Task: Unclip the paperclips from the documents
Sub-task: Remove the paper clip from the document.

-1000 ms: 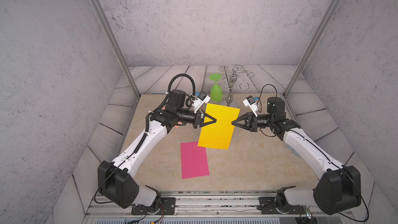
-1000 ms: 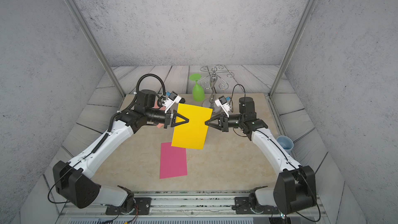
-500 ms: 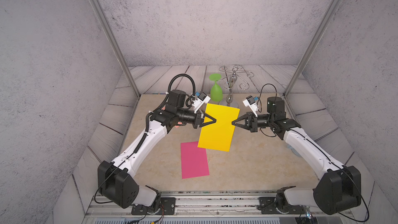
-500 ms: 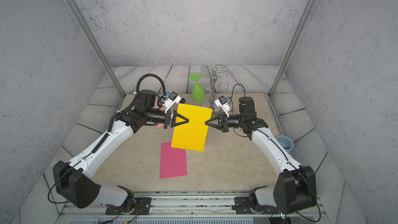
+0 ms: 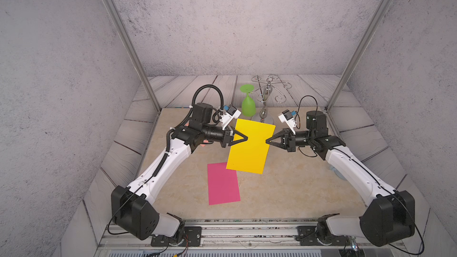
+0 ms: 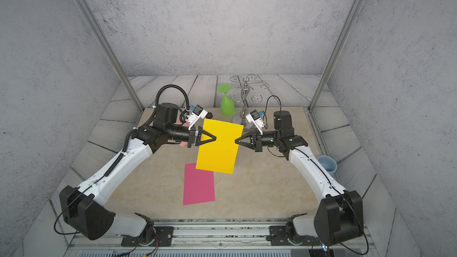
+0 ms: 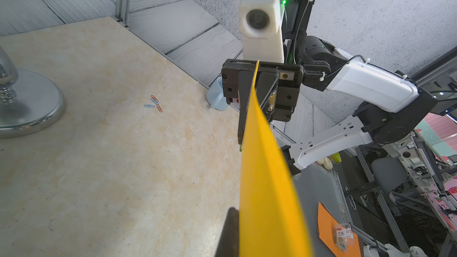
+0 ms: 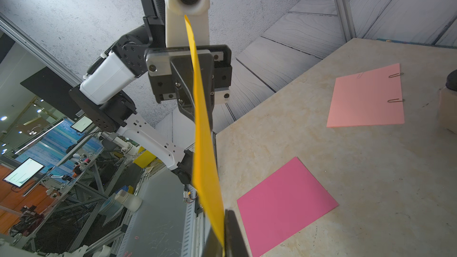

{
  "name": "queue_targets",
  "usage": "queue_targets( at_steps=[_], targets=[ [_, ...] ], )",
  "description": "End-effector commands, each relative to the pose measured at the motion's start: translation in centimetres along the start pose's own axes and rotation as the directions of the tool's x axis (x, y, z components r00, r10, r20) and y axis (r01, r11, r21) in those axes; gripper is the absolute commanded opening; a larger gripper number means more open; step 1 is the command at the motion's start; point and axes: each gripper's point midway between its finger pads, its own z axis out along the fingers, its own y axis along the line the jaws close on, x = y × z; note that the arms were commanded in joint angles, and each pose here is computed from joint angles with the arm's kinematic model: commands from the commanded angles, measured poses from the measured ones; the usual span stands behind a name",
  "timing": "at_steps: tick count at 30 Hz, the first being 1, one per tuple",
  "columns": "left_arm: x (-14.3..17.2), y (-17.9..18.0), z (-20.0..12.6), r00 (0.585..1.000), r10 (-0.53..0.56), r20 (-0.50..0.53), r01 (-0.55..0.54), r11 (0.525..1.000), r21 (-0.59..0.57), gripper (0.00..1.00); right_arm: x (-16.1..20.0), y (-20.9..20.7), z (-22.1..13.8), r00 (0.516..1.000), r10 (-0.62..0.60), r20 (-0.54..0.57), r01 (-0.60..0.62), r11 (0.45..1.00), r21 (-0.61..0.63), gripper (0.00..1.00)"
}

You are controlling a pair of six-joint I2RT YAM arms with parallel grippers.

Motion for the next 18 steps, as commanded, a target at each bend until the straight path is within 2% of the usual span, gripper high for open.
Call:
queue_targets(
  at_steps=[1, 18],
  targets=[
    [-1.13, -0.73, -1.55, 0.998, 0.056, 0.039, -0.056, 0.998, -0.014, 0.00, -0.14, -0.53, -0.36, 1.000, 0.014, 0.000, -0.014, 1.000, 0.016, 0.06],
    [-1.19, -0.70, -1.75, 0.998, 0.053, 0.041, -0.053, 0.998, -0.016, 0.00, -0.23, -0.43, -0.55, 1.000, 0.007, 0.004, -0.008, 1.000, 0.022, 0.06]
  ],
)
